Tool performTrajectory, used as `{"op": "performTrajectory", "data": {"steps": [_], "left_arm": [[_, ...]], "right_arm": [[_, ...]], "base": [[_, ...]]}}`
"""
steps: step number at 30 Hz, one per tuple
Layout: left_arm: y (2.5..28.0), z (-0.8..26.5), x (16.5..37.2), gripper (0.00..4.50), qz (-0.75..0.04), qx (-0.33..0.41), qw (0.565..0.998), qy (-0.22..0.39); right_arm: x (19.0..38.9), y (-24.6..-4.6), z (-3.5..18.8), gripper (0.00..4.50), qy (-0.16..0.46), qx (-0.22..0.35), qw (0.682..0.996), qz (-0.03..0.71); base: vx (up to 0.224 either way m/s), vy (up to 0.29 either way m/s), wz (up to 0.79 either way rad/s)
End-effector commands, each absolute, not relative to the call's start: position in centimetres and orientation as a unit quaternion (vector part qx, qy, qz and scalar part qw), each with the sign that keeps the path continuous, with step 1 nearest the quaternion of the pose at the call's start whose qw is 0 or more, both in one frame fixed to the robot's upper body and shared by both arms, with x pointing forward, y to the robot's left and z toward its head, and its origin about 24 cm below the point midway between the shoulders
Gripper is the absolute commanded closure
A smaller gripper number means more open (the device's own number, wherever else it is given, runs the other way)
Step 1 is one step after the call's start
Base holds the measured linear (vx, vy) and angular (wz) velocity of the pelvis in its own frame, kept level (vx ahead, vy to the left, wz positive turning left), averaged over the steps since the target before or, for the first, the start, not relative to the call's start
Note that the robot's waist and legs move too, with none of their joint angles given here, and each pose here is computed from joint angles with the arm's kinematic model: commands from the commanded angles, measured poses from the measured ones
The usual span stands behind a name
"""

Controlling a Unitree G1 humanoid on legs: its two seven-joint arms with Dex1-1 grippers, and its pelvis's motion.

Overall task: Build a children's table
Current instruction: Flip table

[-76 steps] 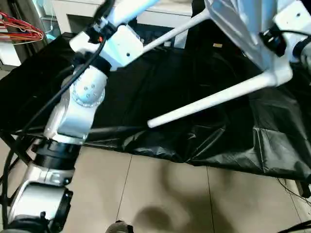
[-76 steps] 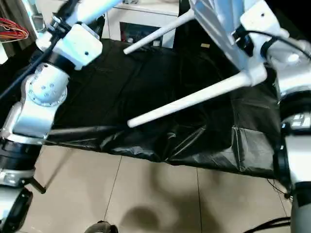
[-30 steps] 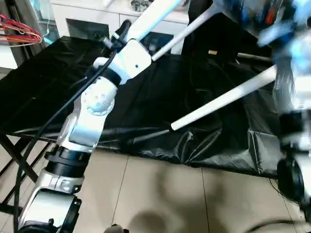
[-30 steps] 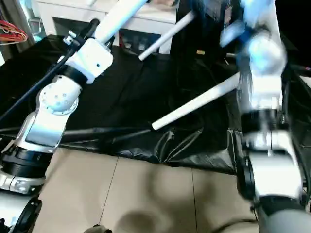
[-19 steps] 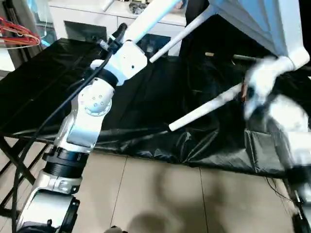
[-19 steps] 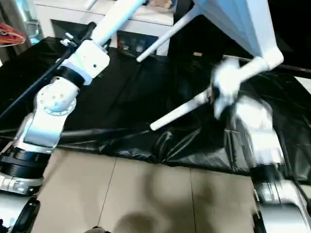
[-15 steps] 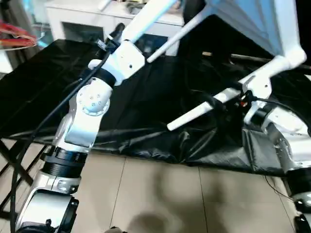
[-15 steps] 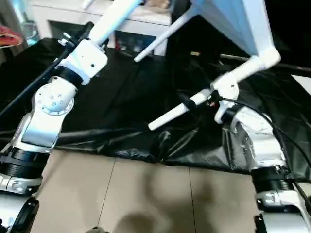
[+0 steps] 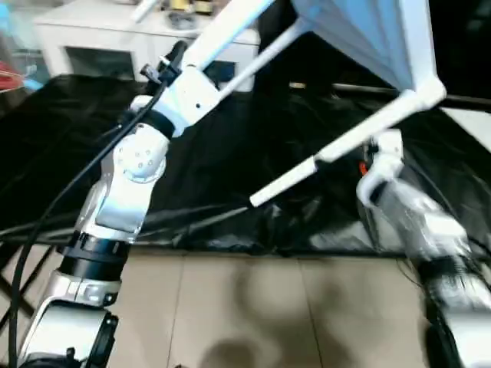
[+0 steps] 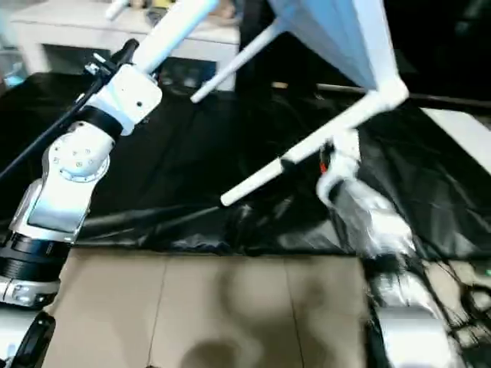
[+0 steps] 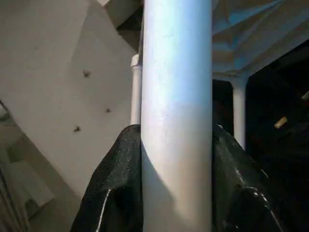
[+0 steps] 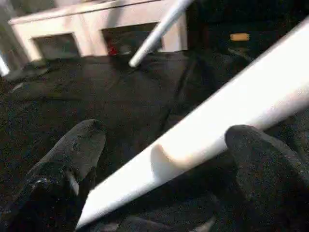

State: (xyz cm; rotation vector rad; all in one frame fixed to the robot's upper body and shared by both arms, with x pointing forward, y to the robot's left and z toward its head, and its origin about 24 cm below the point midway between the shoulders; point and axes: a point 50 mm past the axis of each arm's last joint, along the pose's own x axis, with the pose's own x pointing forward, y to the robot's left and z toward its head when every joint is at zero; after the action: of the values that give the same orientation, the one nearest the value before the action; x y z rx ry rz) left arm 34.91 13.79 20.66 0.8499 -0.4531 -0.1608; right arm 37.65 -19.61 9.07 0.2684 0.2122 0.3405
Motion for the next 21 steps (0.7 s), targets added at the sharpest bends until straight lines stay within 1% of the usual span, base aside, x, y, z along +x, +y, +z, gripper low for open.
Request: {"op": "performTrajectory", "data": {"steps": [1,2,5,6,7,8,9,13,14,15,19,21], "left_arm": [[13.3,15.3,35.2,2.96,-0.148,0.407,0.895,-0.107],[13.4,15.2,35.2,2.96,-0.148,0.406,0.896,-0.104],[13.5,15.2,35.1,2.96,-0.147,0.405,0.896,-0.103],[13.6,15.2,35.0,2.96,-0.147,0.405,0.897,-0.102],[13.6,15.1,35.0,2.96,-0.147,0.405,0.897,-0.101],[13.9,15.0,34.7,2.96,-0.145,0.405,0.898,-0.096],[14.1,14.9,34.6,2.96,-0.143,0.406,0.898,-0.093],[14.6,14.8,34.1,2.96,-0.141,0.407,0.898,-0.089],[14.9,14.6,33.8,2.96,-0.141,0.410,0.897,-0.084],[15.1,14.5,33.7,2.96,-0.141,0.411,0.897,-0.083],[15.6,14.7,33.1,2.96,-0.142,0.415,0.894,-0.087],[15.9,14.9,32.9,2.96,-0.143,0.418,0.893,-0.088]], "right_arm": [[37.9,-20.4,8.7,0.00,0.114,0.146,0.973,0.135],[38.5,-20.5,8.5,0.00,0.129,0.164,0.973,0.099],[38.8,-20.7,8.5,0.00,0.132,0.175,0.973,0.070],[39.0,-20.8,8.6,0.00,0.132,0.192,0.971,0.060],[39.0,-20.8,8.6,0.00,0.132,0.194,0.970,0.058],[39.3,-20.9,8.8,0.00,0.130,0.222,0.965,0.041],[39.4,-20.9,9.0,0.00,0.126,0.225,0.965,0.038],[39.7,-20.6,9.5,0.00,0.113,0.234,0.964,0.056],[40.0,-20.4,10.3,0.00,0.090,0.258,0.959,0.074],[40.1,-20.3,10.6,0.17,0.082,0.267,0.957,0.078],[40.3,-20.2,11.0,0.45,0.078,0.245,0.963,0.079],[40.5,-20.2,11.4,0.66,0.076,0.247,0.963,0.077]], "base": [[0.000,0.000,0.00],[-0.058,-0.010,0.00],[-0.005,-0.035,0.03],[0.085,-0.015,-0.21],[0.080,0.024,-0.31],[0.000,0.000,0.00],[-0.056,-0.002,0.03],[-0.014,0.000,0.01],[0.000,0.000,0.00],[0.000,0.000,0.00],[-0.022,-0.088,0.14],[0.099,-0.104,-0.14]]}}
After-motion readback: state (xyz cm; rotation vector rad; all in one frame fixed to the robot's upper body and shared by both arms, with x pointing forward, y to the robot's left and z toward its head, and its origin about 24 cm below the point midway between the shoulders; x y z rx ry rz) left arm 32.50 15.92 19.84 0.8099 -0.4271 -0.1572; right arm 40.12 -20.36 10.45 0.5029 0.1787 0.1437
